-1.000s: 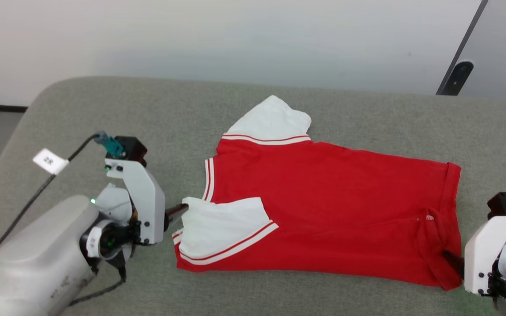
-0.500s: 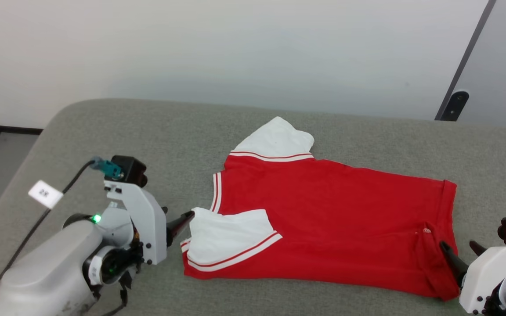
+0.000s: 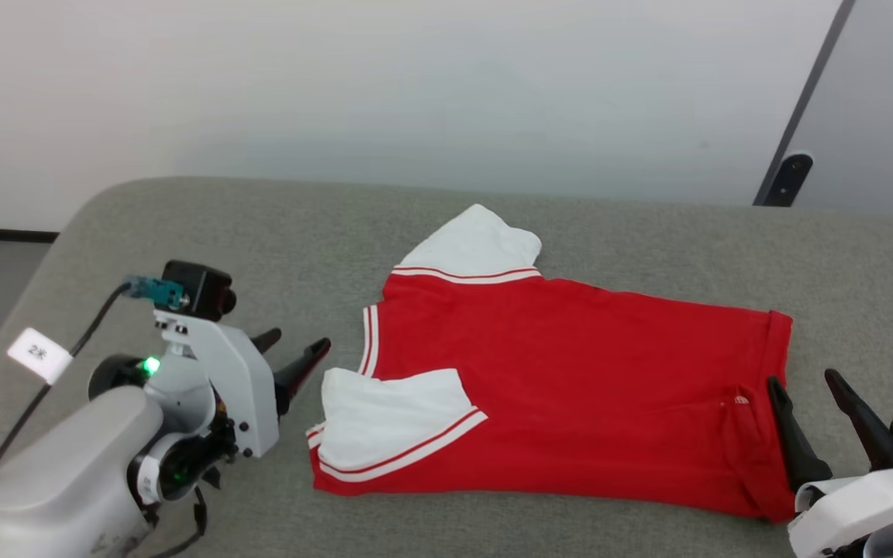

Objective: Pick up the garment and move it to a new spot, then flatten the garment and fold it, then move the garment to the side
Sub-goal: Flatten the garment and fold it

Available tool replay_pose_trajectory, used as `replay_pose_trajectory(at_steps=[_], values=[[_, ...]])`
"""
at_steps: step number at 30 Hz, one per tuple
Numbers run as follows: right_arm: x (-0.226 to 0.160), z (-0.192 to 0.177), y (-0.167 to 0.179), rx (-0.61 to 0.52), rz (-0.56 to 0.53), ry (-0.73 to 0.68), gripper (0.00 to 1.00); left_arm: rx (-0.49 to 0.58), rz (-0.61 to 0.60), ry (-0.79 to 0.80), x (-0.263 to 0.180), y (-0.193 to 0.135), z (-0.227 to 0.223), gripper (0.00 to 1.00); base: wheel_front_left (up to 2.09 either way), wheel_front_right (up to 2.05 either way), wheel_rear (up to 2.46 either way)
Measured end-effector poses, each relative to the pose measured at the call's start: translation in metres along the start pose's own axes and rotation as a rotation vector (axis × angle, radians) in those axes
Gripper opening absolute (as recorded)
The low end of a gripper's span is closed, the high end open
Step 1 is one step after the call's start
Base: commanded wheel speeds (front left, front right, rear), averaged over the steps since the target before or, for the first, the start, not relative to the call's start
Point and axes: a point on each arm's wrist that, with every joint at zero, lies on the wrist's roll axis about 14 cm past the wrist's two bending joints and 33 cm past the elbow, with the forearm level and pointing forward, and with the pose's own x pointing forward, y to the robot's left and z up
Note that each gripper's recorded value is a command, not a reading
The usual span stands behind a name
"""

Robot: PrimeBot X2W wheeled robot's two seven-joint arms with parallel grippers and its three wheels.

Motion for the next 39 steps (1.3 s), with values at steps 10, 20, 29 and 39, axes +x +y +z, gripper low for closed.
replay_pose_trajectory(at_steps=[10, 20, 29, 39], values=[[0.001, 0.006, -0.002, 0.018, -0.035, -0.123, 1.0, 0.102, -0.009, -0.022, 0.032, 0.0, 0.027, 1.0, 0.0, 0.0, 0.0], [0.021, -0.003, -0.007, 0.047, -0.062, -0.13, 1.0, 0.212, -0.009, 0.094, 0.091, 0.014, 0.07, 1.0, 0.0, 0.0, 0.0], [0.03, -0.029, -0.021, 0.086, -0.128, -0.088, 1.0, 0.298, -0.024, 0.213, 0.162, 0.017, 0.091, 1.0, 0.0, 0.0, 0.0], [0.019, -0.056, -0.048, 0.111, -0.248, -0.019, 1.0, 0.358, -0.105, 0.323, 0.241, -0.006, 0.067, 1.0, 0.0, 0.0, 0.0]])
